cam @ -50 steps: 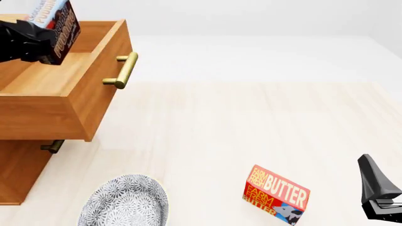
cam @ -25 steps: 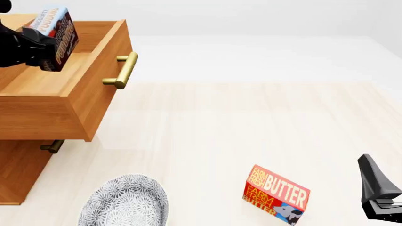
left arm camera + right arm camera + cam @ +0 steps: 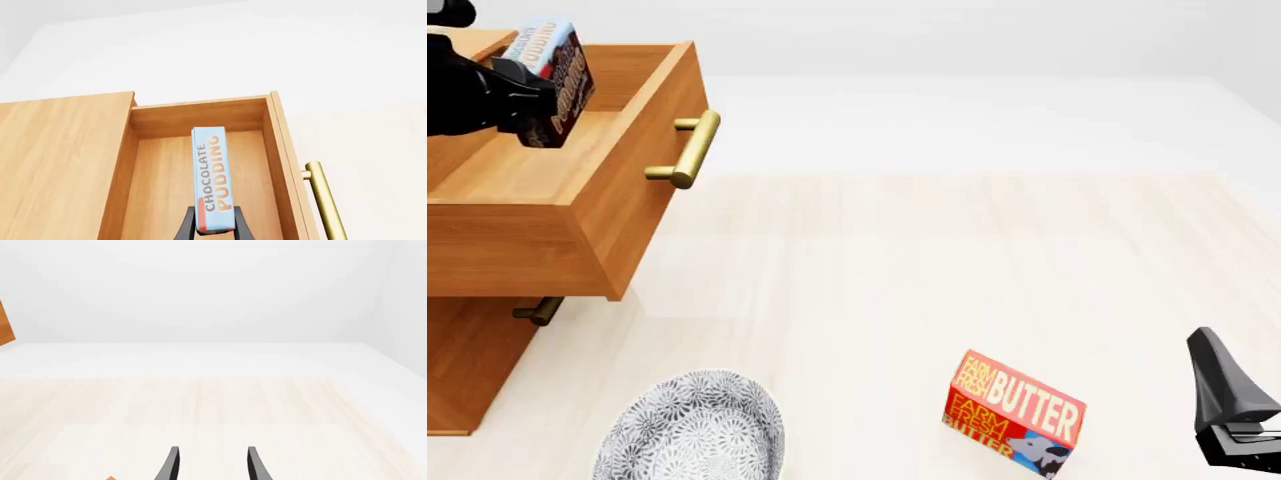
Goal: Put the chocolate pudding in the top drawer of the cabinet and close it.
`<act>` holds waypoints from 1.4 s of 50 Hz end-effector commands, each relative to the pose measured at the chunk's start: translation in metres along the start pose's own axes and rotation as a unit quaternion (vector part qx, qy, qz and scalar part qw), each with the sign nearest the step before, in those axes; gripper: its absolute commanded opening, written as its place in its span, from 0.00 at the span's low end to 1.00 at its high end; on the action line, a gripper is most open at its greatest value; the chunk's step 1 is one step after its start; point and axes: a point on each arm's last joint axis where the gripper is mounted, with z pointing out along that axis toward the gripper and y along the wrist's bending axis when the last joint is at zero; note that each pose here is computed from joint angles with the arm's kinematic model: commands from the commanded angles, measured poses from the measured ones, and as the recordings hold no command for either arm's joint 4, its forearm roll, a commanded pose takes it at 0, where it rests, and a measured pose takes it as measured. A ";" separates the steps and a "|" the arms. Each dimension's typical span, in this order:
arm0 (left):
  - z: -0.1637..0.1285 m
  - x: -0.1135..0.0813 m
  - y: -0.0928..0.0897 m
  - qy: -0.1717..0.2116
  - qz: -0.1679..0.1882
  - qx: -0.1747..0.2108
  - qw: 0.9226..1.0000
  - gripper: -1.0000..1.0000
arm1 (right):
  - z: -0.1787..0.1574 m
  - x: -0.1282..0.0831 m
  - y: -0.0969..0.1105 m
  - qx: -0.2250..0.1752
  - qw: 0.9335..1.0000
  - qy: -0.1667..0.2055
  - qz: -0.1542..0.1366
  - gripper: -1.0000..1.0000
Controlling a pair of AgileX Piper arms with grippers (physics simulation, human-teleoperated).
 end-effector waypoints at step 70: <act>0.051 0.025 0.011 0.040 -0.015 -0.017 0.999 1.00 | 0.000 0.000 0.000 0.000 1.000 0.000 0.000 1.00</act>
